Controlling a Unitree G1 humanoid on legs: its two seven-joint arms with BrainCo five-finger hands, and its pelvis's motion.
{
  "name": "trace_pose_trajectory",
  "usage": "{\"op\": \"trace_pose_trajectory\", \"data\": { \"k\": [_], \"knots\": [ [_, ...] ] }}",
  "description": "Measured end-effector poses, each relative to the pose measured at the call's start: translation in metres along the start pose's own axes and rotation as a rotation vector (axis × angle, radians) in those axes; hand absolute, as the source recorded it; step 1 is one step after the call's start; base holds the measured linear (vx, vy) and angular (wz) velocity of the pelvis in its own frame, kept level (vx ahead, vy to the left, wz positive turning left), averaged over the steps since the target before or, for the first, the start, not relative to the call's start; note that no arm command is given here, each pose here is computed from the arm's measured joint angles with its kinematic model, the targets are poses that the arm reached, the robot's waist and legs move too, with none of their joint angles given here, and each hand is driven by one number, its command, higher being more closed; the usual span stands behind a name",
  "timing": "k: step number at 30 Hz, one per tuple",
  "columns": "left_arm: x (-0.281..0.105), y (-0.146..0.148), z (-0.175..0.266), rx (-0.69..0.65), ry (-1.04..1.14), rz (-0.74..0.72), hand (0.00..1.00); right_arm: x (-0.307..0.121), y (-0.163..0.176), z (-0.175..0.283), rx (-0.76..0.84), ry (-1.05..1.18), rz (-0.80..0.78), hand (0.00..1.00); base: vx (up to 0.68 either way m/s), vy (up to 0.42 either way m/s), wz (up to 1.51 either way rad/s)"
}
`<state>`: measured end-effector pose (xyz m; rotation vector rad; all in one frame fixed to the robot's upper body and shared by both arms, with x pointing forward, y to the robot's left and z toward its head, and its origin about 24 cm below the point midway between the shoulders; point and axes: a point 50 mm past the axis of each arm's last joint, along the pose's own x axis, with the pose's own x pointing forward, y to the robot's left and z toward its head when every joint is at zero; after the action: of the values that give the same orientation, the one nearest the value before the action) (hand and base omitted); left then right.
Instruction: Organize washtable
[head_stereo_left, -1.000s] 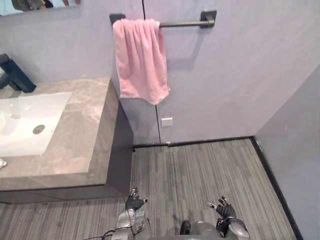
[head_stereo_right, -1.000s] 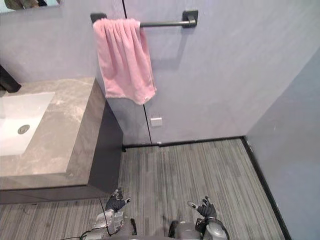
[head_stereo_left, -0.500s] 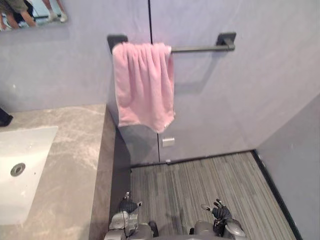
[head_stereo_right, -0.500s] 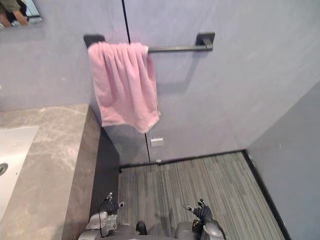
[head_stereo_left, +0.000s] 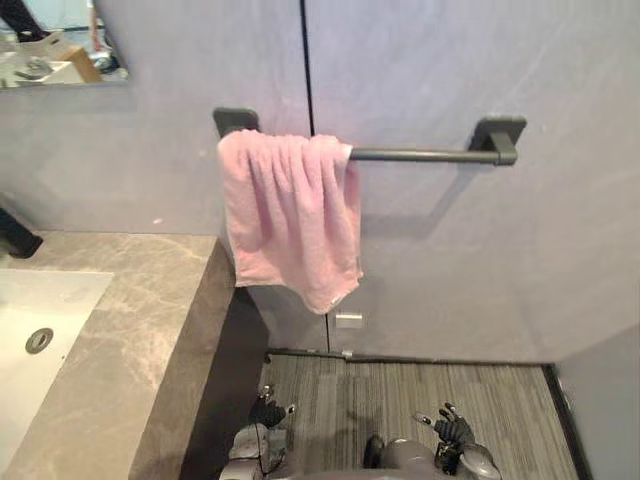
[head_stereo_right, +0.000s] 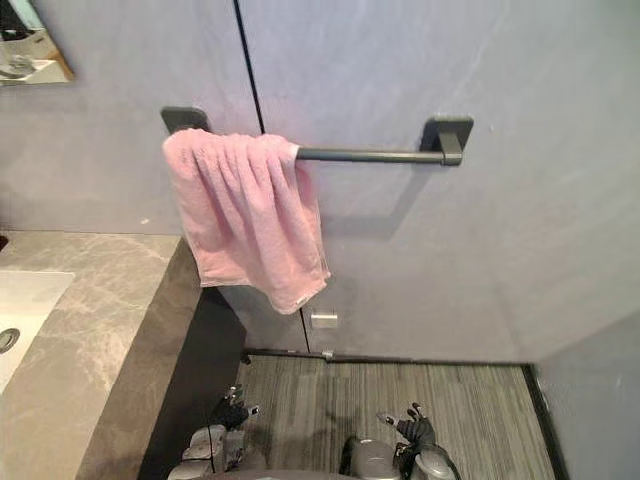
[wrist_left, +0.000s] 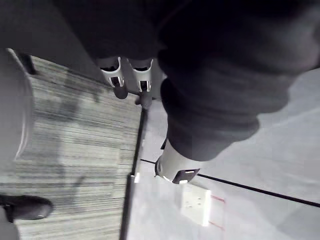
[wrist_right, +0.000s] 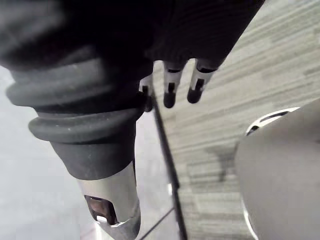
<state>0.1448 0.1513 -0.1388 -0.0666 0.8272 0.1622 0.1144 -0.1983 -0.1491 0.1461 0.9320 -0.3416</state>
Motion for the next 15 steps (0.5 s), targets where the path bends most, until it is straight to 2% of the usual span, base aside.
{"op": "trace_pose_trajectory", "data": {
  "k": [4, 8, 15],
  "knots": [
    [0.0, 0.001, 0.002, -0.017, -0.012, 0.007, 0.0, -0.001, -0.001, -0.001, 0.009, 0.003, -0.003, 0.0, 0.08, 0.026, -0.24],
    [0.0, 0.006, -0.001, 0.003, 0.0, 0.016, 0.0, -0.001, 0.003, -0.003, 0.013, 0.009, 0.007, 0.0, 0.2, 0.166, -0.43],
    [-0.002, 0.013, -0.006, 0.024, 0.018, 0.03, 0.0, -0.004, 0.006, -0.01, 0.017, 0.029, 0.013, 0.0, 0.14, 0.082, 0.0]
  ]
}}
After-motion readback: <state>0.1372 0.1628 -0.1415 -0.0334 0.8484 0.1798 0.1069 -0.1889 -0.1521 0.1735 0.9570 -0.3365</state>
